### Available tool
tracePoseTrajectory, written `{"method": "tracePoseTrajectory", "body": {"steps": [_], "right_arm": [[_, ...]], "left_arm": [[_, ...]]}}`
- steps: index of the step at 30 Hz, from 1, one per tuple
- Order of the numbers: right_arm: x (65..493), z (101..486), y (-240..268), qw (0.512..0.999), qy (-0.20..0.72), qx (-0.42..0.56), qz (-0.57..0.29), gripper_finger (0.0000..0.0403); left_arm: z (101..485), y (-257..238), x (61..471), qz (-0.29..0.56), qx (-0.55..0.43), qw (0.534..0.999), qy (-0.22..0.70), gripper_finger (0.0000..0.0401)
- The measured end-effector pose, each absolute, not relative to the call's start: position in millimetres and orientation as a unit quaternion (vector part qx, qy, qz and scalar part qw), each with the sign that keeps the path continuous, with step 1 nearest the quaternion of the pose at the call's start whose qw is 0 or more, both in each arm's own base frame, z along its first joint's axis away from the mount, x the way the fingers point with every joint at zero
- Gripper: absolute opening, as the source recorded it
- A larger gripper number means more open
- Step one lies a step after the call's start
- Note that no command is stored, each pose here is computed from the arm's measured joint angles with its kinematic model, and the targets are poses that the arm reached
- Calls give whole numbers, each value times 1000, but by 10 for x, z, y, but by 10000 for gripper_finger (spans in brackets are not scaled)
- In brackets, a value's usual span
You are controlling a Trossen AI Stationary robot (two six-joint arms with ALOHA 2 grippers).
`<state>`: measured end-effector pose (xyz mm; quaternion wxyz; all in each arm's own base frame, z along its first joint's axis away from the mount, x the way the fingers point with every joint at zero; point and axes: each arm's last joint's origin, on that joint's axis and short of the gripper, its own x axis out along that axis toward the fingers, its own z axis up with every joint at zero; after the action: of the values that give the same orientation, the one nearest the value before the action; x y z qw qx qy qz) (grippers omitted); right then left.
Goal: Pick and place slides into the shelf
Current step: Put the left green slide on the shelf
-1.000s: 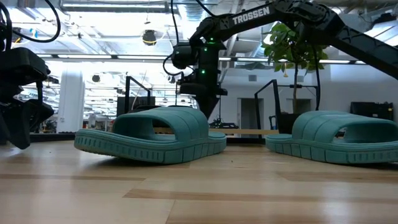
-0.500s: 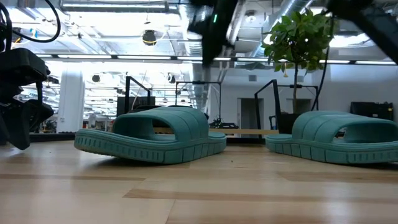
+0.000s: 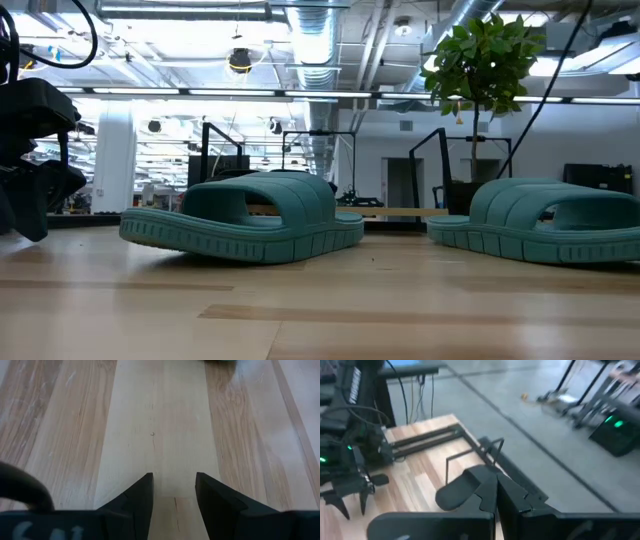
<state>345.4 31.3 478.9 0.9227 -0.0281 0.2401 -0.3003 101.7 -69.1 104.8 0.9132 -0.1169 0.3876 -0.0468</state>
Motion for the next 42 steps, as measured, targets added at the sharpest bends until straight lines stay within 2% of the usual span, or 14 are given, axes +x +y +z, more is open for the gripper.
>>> {"method": "tracePoseTrajectory", "body": {"steps": [5,9,12,14,24,30,35,38,42], "right_arm": [[3425,4698,797,920,223,-28,-320,0],[3390,4482,1026,905,250,-4,-345,0],[3271,4307,1112,878,278,20,-388,0],[3322,4204,1185,872,259,52,-413,0],[3309,3754,1478,856,285,101,-420,0],[3278,3455,1501,837,368,58,-401,0],[3263,3166,1504,818,437,-47,-371,0],[3316,2954,1518,814,466,-99,-331,0],[3460,2705,1525,824,492,-122,-251,0]], "left_arm": [[1048,-691,1017,-47,-117,913,388,135],[1048,-691,1017,-47,-117,913,388,135],[1048,-691,1016,-47,-117,913,388,135],[1047,-691,1016,-47,-117,913,388,135],[1037,-686,1010,-44,-112,911,394,135],[1037,-685,1009,-43,-112,911,394,135],[1037,-685,1009,-43,-112,911,394,135],[1037,-684,1009,-43,-111,911,394,135],[1037,-684,1009,-43,-111,911,394,135]]}}
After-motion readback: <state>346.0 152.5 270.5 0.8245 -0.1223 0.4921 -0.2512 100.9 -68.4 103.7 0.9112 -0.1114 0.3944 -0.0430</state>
